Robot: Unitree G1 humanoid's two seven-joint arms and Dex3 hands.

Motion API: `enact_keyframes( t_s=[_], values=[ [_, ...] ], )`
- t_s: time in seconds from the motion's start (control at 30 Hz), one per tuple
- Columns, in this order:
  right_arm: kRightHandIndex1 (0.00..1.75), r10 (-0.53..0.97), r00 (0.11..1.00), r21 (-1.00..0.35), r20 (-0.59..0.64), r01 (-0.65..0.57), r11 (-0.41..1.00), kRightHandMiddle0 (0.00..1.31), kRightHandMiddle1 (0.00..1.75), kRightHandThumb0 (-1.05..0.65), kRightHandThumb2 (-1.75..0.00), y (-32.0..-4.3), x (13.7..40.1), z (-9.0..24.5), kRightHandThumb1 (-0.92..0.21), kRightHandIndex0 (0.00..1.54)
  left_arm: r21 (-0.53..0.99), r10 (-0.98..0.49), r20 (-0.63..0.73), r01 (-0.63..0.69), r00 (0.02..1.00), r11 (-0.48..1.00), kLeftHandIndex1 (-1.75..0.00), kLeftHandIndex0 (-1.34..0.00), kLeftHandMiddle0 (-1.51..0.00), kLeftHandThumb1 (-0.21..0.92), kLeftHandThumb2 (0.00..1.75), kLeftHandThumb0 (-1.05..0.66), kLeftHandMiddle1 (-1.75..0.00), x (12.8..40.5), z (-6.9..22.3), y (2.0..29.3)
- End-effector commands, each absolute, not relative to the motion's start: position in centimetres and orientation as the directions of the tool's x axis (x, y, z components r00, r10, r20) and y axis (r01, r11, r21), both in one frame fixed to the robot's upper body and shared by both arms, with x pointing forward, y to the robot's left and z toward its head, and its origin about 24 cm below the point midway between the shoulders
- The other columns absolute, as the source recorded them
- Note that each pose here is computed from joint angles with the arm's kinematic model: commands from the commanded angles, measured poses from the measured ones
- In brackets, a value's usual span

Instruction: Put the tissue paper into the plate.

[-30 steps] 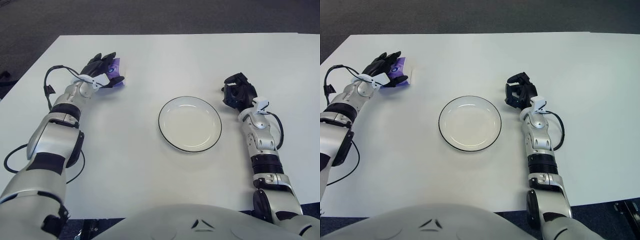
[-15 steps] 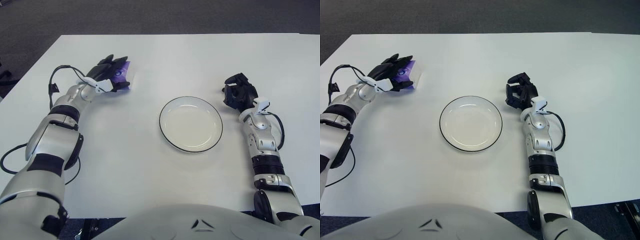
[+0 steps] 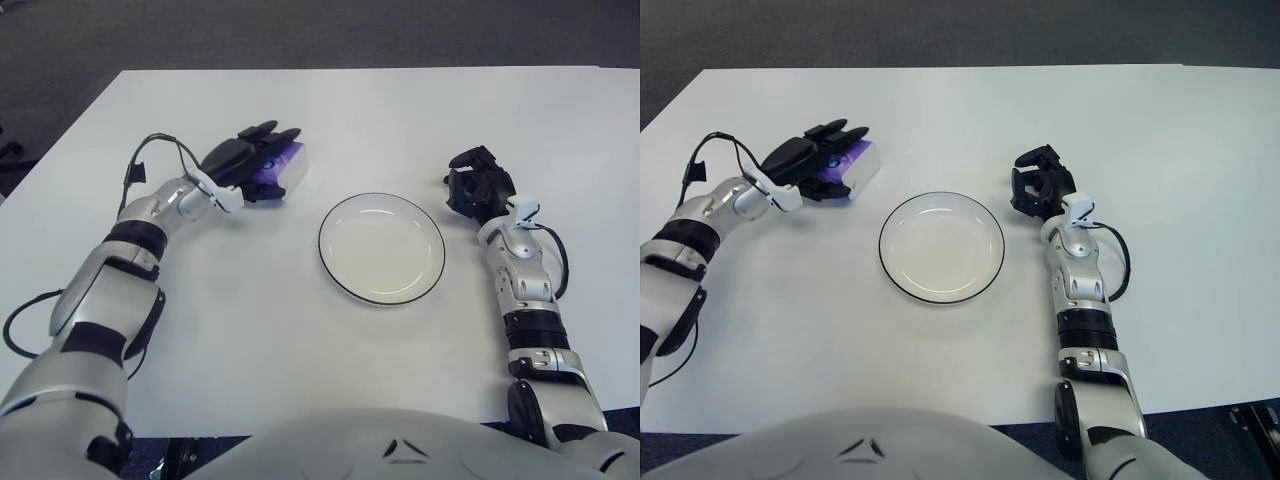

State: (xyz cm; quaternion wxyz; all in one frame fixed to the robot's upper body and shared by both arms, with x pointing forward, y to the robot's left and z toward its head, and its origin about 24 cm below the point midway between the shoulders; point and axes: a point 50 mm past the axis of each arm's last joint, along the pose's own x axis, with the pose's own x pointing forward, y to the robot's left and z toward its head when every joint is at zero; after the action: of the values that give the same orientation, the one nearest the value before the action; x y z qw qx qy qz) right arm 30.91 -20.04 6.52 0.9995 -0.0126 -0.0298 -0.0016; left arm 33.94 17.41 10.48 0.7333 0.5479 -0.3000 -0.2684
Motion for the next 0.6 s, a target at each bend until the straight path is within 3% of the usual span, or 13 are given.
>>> enact_keyframes(
  t_s=[0.0,0.57],
  values=[
    [1.72,-0.004,0.99,0.015,-0.142,0.006,1.0,0.23,1.75,-0.01,-0.98,-19.7,29.1,1.9,-0.59,0.4,0.976,-0.79,0.124,0.071,0.6,0.207,-0.04,-0.28,-0.52,0.92,0.74,-1.01,-0.03,32.4,9.8,17.1],
    [1.71,0.01,0.992,0.02,-0.127,-0.007,1.0,0.23,1.75,-0.01,-0.99,-19.8,29.1,2.0,-0.59,0.4,0.981,-0.906,0.168,0.029,0.388,0.194,-0.04,-0.34,-0.51,0.92,0.9,-1.04,0.0,29.2,10.3,15.3]
  ],
)
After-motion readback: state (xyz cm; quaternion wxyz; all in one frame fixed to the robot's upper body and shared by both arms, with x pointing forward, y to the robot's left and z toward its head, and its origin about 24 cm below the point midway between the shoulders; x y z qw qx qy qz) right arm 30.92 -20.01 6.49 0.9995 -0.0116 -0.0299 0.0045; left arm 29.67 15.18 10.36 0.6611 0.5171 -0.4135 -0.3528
